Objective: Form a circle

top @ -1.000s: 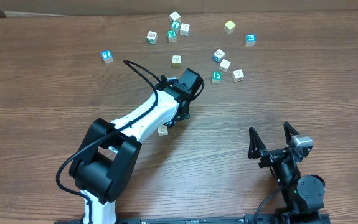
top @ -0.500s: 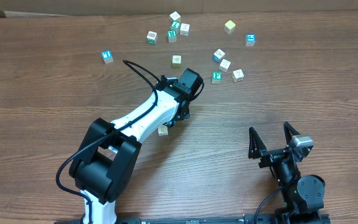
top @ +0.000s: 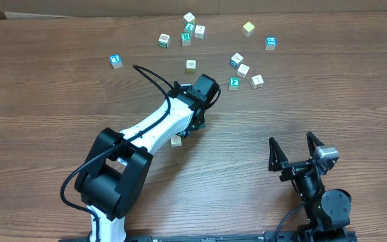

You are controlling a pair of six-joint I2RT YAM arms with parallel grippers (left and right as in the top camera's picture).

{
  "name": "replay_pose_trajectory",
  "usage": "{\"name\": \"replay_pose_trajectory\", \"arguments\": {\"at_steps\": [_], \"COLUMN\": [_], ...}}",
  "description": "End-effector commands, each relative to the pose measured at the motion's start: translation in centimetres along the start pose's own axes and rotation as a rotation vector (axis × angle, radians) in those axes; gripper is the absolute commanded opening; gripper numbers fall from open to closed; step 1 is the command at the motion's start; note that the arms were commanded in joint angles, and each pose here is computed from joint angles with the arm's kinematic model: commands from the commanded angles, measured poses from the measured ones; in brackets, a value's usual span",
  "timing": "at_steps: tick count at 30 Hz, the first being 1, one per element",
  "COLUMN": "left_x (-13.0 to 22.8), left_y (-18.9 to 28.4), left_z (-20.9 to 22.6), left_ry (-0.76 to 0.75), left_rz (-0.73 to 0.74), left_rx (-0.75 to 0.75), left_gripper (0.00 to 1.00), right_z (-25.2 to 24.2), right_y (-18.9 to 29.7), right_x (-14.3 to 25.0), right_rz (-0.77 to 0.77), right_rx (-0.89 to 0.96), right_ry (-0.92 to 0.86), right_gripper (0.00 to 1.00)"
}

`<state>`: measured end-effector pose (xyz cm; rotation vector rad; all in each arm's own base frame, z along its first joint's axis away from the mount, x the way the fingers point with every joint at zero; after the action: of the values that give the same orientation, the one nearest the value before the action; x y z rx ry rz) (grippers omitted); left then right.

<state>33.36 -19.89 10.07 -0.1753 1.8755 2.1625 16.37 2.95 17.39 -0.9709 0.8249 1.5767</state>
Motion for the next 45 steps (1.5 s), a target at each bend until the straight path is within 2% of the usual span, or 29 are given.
{"name": "replay_pose_trajectory", "arguments": {"at_steps": [1,22,26,32,37,45], "left_x": [0.6,0.7,0.7,0.5,-2.2,-9.2], "left_y": [-0.6,-0.6,-0.6,-0.6,1.2,9.3], "left_z": [0.0,0.0,0.0,-0.1,0.2,0.3], "left_ry": [0.016,0.01,0.011,0.007,-0.035,-0.008], "left_rz": [0.038,0.048,0.048,0.035,-0.023,-0.222], "left_rx": [0.006,0.009,0.009,0.015,0.037,0.126], "left_gripper": [0.25,0.23,0.27,0.43,0.49,0.48], "right_z": [-0.1,-0.1,-0.1,-0.1,-0.1,-0.1], "right_y": [0.0,0.0,0.0,0.0,0.0,0.0], "right_x": [0.2,0.2,0.2,0.2,0.2,0.2], "right_rz": [-0.005,-0.006,-0.005,-0.006,-0.006,-0.005], "right_rx": [0.003,0.003,0.003,0.003,0.003,0.003], "right_ry": [0.004,0.004,0.004,0.004,0.004,0.004], "right_gripper": [1.0,1.0,1.0,1.0,1.0,1.0]}}
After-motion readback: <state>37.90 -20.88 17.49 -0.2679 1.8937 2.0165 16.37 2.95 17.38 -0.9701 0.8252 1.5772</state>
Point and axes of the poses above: each gripper's point midway between its finger pads, its own y axis back along the fingers, its own z axis along the line the jaws close on, x = y × z, the point moved 8 cm from there along y, back along the fingers, and after that the axes turned 14 degrees about -y, right-handed, at the moved point
